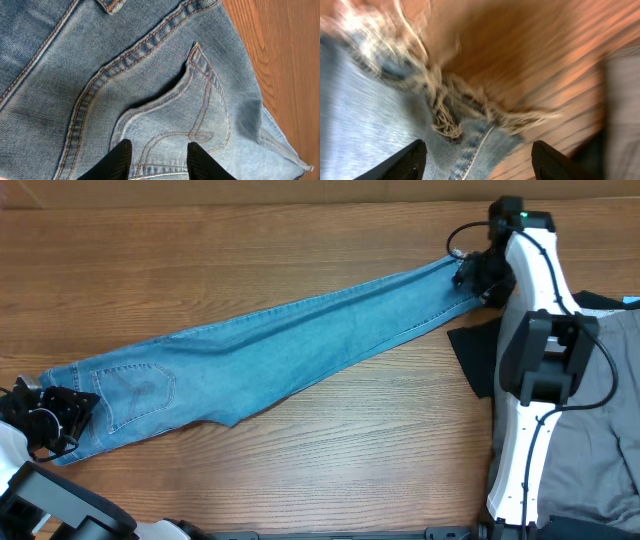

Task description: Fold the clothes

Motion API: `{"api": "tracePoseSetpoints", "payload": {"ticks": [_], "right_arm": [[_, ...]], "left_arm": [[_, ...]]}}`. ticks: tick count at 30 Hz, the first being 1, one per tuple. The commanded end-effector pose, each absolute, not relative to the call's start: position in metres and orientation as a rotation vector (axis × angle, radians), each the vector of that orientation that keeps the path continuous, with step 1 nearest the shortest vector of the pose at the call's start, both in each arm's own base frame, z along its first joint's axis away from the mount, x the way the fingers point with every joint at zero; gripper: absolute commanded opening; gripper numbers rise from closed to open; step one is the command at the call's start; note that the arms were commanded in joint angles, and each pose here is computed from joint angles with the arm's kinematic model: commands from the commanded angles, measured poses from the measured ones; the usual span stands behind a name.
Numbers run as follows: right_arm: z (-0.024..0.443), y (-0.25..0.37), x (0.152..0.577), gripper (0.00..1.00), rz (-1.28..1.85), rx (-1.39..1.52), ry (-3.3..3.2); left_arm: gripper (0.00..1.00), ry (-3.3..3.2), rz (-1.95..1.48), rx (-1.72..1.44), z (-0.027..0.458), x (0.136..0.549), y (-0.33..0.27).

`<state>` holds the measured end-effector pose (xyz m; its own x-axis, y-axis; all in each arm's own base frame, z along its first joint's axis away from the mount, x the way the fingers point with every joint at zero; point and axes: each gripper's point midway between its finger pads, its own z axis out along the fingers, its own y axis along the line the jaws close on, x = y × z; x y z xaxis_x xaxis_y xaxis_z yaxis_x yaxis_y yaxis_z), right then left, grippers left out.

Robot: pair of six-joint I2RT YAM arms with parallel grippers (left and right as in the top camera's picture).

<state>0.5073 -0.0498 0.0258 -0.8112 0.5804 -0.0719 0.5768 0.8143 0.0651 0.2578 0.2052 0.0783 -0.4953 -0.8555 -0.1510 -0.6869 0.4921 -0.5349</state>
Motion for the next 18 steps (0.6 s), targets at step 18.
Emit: {"api": "tracePoseSetpoints", "payload": {"ticks": [18], "right_arm": [[0.045, -0.032, 0.52, 0.4, 0.456, 0.682, 2.875]], "left_arm": [[0.42, 2.338, -0.55, -1.186, 0.091, 0.264, 0.209]]}}
